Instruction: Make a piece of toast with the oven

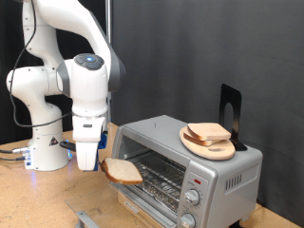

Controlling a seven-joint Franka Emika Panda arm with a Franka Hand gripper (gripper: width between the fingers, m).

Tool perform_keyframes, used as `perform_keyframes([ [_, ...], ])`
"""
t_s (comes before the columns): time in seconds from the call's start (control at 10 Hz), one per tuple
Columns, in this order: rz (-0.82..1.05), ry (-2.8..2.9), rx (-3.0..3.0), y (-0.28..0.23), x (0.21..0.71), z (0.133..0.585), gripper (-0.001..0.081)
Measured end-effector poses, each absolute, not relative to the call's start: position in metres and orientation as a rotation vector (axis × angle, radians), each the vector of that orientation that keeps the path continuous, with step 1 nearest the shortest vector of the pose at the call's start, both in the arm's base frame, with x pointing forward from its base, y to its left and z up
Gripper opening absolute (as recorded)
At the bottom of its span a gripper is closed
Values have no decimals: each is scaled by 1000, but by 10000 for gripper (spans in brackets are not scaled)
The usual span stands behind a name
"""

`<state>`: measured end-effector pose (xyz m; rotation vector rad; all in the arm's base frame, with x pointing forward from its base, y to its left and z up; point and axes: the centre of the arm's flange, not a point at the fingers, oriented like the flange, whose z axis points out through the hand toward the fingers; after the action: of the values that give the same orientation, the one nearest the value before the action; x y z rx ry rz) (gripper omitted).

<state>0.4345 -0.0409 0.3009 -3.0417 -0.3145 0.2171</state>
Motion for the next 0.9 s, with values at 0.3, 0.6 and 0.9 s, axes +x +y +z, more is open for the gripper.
perform_keyframes([
  [0.3, 146, -295, -3010, -38, 444, 312, 391],
  [0.6, 77, -314, -3025, -32, 457, 330, 391],
  [0.9, 8, -347, -3144, -24, 471, 326, 391],
])
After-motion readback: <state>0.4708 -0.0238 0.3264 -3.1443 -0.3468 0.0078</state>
